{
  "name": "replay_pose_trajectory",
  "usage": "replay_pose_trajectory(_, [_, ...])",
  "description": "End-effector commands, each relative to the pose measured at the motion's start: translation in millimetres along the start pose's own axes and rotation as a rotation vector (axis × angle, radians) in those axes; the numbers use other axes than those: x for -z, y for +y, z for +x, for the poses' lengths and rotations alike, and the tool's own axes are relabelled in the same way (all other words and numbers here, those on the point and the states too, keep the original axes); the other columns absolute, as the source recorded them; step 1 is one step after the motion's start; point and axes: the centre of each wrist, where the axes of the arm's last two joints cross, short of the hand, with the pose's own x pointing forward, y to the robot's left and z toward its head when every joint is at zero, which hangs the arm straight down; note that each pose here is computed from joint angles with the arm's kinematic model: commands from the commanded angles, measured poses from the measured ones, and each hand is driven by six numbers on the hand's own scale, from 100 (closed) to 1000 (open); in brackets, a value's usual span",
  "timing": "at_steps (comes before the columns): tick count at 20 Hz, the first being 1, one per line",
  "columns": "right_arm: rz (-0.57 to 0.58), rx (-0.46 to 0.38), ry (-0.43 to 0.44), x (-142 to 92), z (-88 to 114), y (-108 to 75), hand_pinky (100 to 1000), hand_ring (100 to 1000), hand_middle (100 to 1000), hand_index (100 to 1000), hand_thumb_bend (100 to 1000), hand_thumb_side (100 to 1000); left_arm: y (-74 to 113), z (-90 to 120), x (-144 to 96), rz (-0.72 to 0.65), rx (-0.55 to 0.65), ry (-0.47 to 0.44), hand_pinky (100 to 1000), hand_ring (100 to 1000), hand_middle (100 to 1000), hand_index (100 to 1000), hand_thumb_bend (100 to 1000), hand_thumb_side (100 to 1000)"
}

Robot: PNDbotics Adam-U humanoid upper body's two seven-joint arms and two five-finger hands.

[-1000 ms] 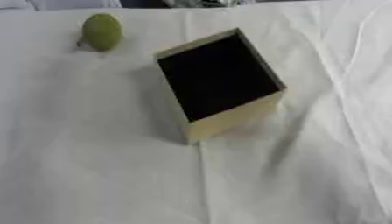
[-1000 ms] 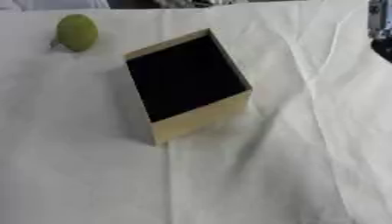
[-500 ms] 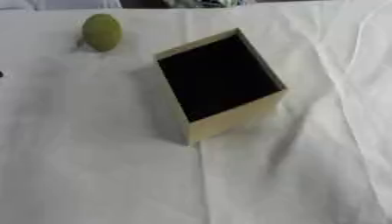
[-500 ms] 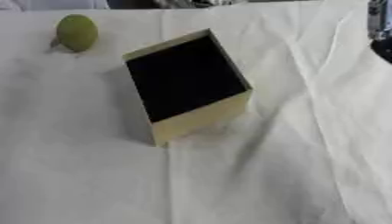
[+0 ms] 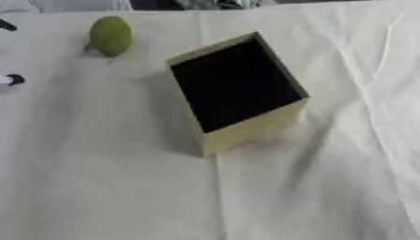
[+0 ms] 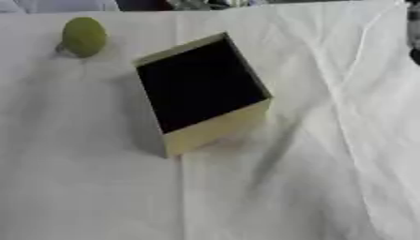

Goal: Pick up objects on the table and place them in the box.

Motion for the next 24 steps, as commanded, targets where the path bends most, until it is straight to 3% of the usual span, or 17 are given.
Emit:
replay_pose_trajectory(1, [0.002, -0.002, -0.038, 8.2, 6.2, -3.7, 861, 876, 655, 765, 100, 402, 23.1, 4.6, 1.4, 0.053, 0.025, -0.01, 866, 967, 853, 888, 612, 100])
replay_pose_trajectory(15, [0.006, 0.018, -0.063, 16.0, 7.6, -1.3, 865, 883, 654, 766, 100, 424, 33.5, 14.0, 6.9, 0.225, -0.01, -0.044, 845, 961, 840, 860, 620, 100])
replay_pose_trajectory(24, [0.02, 0.022, -0.079, 19.7, 8.5, -0.8, 867, 889, 653, 766, 100, 436, 41.3, 16.4, 8.1, 0.283, -0.069, -0.045, 848, 990, 856, 871, 703, 252])
